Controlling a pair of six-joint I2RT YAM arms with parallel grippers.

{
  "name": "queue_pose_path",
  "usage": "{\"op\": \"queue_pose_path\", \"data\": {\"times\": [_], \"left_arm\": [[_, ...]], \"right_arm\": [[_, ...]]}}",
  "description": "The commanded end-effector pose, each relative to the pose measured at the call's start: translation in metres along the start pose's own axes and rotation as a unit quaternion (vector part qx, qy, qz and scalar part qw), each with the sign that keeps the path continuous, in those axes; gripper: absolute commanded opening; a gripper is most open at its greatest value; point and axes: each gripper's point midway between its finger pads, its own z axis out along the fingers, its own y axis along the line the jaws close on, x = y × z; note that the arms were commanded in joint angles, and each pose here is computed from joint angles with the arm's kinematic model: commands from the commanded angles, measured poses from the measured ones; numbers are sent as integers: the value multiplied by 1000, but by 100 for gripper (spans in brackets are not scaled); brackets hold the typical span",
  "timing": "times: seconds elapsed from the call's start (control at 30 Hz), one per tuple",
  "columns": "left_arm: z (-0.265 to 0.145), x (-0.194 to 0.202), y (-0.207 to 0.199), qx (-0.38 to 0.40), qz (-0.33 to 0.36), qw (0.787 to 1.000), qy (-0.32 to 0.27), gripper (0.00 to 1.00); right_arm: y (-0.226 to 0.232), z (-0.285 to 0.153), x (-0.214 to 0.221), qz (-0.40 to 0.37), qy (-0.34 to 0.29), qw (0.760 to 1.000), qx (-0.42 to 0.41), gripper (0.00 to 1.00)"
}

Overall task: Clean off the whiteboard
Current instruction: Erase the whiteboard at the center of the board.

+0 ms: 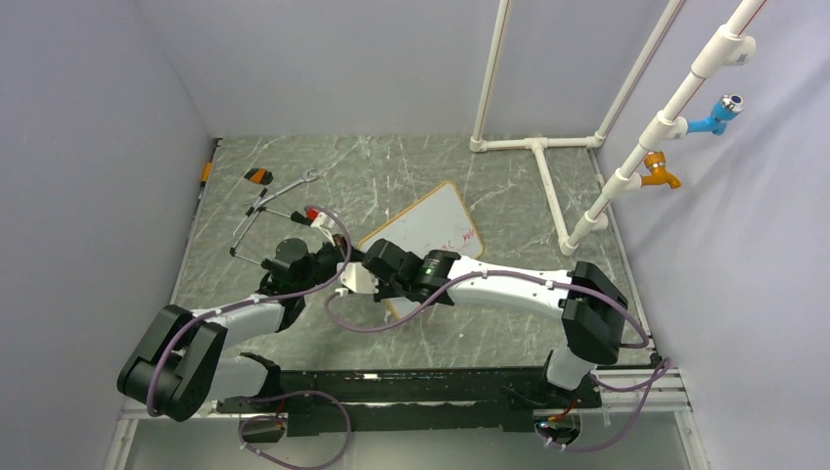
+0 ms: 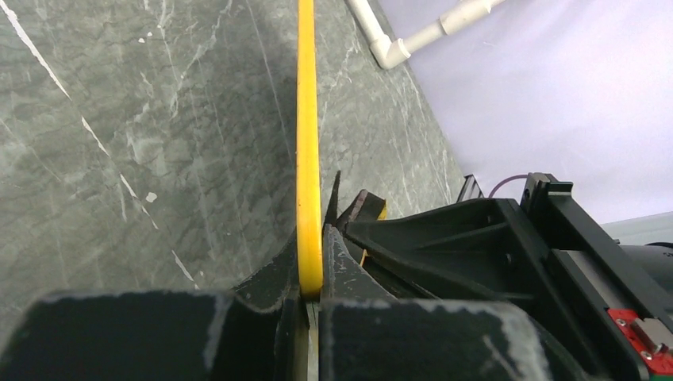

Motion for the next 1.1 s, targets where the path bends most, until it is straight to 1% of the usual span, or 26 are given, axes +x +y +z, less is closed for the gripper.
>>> {"op": "queue_pose_path", "data": {"times": [0.0, 0.13, 0.23, 0.3, 0.4, 0.53, 0.63, 0.73, 1.07], "left_arm": [[-3, -14, -46, 89, 22, 996, -10, 0], [-4, -15, -45, 82, 26, 996, -12, 0], [-3, -16, -44, 78, 27, 996, -13, 0], [-3, -16, -44, 78, 25, 997, -13, 0], [-2, -16, -43, 79, 25, 996, -13, 0], [-2, -14, -43, 80, 22, 996, -11, 0], [-2, -13, -43, 82, 21, 996, -9, 0], [-2, -12, -43, 84, 19, 996, -9, 0], [-3, -11, -43, 86, 18, 996, -9, 0]], "right_arm": [[-10, 5, -4, 21, -3, 999, 33, 0], [30, 7, 12, -35, 11, 999, -32, 0], [52, 9, 26, -64, 35, 996, -60, 0], [59, 10, 31, -69, 46, 994, -72, 0], [63, 11, 27, -70, 47, 994, -75, 0], [42, 12, 4, -45, 31, 998, -38, 0], [14, 9, -17, -19, 8, 1000, 18, 0], [-9, 5, -29, -2, 1, 998, 63, 0], [-37, -2, -25, 27, 7, 992, 124, 0]]}}
